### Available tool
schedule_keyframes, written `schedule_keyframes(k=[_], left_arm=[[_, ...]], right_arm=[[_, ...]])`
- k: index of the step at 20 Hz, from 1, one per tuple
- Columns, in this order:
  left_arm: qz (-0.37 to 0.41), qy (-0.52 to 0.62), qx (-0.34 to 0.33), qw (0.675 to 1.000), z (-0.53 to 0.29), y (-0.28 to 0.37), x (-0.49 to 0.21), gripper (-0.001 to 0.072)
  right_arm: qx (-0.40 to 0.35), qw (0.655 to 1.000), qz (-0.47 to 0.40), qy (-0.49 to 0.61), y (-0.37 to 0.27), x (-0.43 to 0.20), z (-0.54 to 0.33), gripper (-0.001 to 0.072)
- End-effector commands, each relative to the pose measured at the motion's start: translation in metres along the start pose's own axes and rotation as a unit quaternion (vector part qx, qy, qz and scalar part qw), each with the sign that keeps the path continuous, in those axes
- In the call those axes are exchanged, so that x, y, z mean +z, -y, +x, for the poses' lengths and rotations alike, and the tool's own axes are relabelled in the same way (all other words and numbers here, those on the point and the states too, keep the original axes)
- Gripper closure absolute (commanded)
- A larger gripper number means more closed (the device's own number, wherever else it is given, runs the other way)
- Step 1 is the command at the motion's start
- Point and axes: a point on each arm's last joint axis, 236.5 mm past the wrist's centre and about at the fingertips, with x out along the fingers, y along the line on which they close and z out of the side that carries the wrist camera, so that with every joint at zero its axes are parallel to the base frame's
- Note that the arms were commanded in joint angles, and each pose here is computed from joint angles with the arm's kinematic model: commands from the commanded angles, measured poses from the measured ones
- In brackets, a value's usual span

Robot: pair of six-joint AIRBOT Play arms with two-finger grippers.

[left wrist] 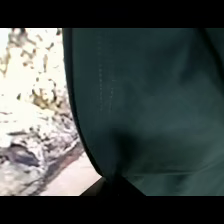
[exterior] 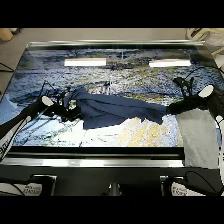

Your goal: Fold the shirts.

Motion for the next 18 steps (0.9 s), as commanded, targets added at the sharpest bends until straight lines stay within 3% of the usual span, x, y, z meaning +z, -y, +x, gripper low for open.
schedule_keyframes(k=[1, 4, 6, 7, 9, 11, 13, 15, 18], left_arm=[[0.039, 0.08, -0.032, 0.996, -0.053, 0.031, 0.041, 0.0681], [0.112, 0.237, -0.071, 0.963, -0.187, 0.087, 0.094, 0.0681], [0.162, 0.354, -0.095, 0.916, -0.303, 0.135, 0.103, 0.0681], [0.19, 0.416, -0.107, 0.883, -0.366, 0.161, 0.097, 0.0681], [0.246, 0.556, -0.134, 0.782, -0.507, 0.218, 0.054, 0.0682], [0.286, 0.675, -0.15, 0.663, -0.63, 0.255, -0.024, 0.0682], [0.294, 0.732, -0.15, 0.596, -0.691, 0.264, -0.1, 0.0682], [0.295, 0.756, -0.14, 0.568, -0.709, 0.259, -0.146, 0.0682], [0.279, 0.767, -0.079, 0.572, -0.705, 0.231, -0.159, 0.0682]], right_arm=[[-0.015, 0.999, -0.025, 0.014, 0.002, 0.008, -0.013, 0.0692], [-0.084, 0.987, -0.061, 0.126, 0.01, 0.069, -0.085, 0.0692], [-0.154, 0.951, -0.092, 0.253, 0.007, 0.128, -0.182, 0.0692], [-0.188, 0.923, -0.11, 0.318, -0.004, 0.151, -0.243, 0.0692], [-0.261, 0.837, -0.147, 0.458, -0.044, 0.173, -0.389, 0.0692], [-0.318, 0.736, -0.177, 0.57, -0.102, 0.153, -0.52, 0.0693], [-0.351, 0.663, -0.197, 0.631, -0.154, 0.11, -0.601, 0.0693], [-0.371, 0.631, -0.205, 0.651, -0.182, 0.074, -0.631, 0.0693], [-0.381, 0.622, -0.181, 0.66, -0.191, 0.044, -0.646, 0.0693]])
